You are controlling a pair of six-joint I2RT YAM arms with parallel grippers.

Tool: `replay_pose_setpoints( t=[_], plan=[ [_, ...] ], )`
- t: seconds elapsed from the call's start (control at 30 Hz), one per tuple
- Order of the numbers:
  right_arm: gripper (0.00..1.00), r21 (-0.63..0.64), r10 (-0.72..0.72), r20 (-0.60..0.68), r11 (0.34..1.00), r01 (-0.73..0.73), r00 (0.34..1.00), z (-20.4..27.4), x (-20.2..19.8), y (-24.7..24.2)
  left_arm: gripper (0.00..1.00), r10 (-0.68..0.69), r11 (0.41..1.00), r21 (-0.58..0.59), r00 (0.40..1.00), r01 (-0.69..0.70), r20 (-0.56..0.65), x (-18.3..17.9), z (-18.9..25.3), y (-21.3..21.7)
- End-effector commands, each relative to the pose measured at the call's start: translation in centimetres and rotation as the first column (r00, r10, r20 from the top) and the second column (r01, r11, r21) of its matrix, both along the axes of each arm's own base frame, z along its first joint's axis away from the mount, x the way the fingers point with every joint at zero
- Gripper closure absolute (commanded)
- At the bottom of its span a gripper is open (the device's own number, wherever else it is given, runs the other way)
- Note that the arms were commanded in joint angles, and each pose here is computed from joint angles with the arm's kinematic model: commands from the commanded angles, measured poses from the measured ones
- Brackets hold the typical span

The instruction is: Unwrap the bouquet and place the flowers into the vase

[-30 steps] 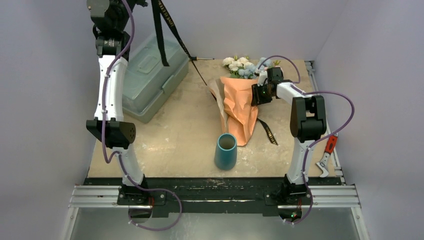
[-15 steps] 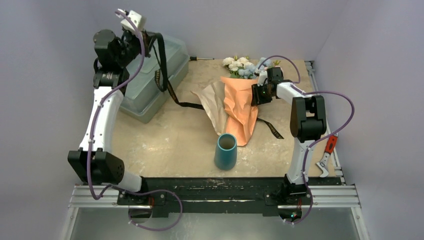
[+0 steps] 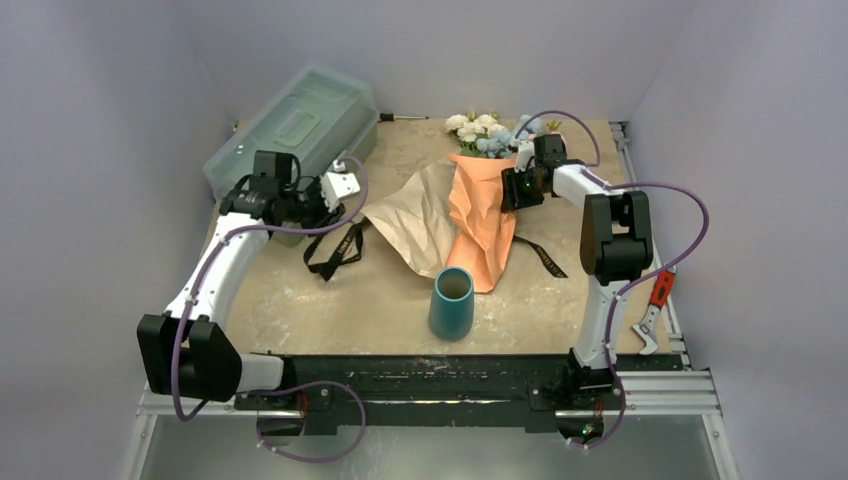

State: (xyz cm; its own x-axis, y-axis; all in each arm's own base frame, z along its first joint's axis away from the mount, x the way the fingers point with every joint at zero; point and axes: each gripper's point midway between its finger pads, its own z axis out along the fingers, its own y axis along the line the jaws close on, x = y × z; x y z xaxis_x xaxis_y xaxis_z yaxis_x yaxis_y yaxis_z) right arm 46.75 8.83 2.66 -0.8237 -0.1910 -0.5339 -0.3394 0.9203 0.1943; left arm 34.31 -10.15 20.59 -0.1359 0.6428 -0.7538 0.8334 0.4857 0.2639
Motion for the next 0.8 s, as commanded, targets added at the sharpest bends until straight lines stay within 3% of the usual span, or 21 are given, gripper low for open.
replay_pose_setpoints(
  t=[0.0, 0.13, 0.27, 0.4, 0.47, 0.53, 0.63, 0.77],
  plan=[
    [0.50, -0.018, 0.020, 0.013, 1.000, -0.019, 1.000, 0.9, -0.2, -0.3, 0.56, -0.115, 0.990, 0.078, 0.991, 0.120, -0.065, -2.0, -2.5, -0.1],
    [0.47, -0.004, 0.027, 0.022, 1.000, -0.027, 0.999, 1.9, 0.0, 0.0, 0.48, -0.065, 0.997, 0.030, 0.992, 0.068, -0.106, -0.6, -3.9, -0.7],
    [0.43, 0.015, 0.039, 0.035, 0.999, -0.040, 0.999, 2.8, -0.2, 0.3, 0.47, -0.047, 0.999, -0.011, 0.992, 0.046, -0.113, 1.2, -4.8, -1.3],
    [0.42, 0.026, 0.041, 0.041, 0.999, -0.042, 0.998, 3.1, -0.4, 0.5, 0.52, -0.034, 0.997, 0.071, 0.997, 0.038, -0.063, 3.1, -8.2, -1.9],
    [0.42, 0.027, 0.044, 0.038, 0.999, -0.045, 0.998, 3.1, -0.4, 0.5, 0.59, -0.012, 0.996, 0.093, 0.999, 0.016, -0.044, 4.5, -9.4, -1.9],
    [0.41, 0.029, 0.048, 0.042, 0.998, -0.049, 0.998, 3.3, -0.4, 0.6, 0.61, -0.015, 0.994, 0.109, 0.995, 0.026, -0.100, 4.9, -10.8, -1.9],
    [0.41, 0.028, 0.054, 0.050, 0.998, -0.055, 0.997, 3.6, -0.4, 0.6, 0.43, -0.005, 0.991, 0.130, 0.991, 0.022, -0.132, 4.8, -12.5, -1.6],
    [0.41, 0.033, 0.047, 0.045, 0.998, -0.048, 0.998, 3.4, -0.4, 0.6, 0.38, 0.004, 0.991, 0.134, 0.996, 0.008, -0.091, 4.8, -14.1, -1.8]
  ],
)
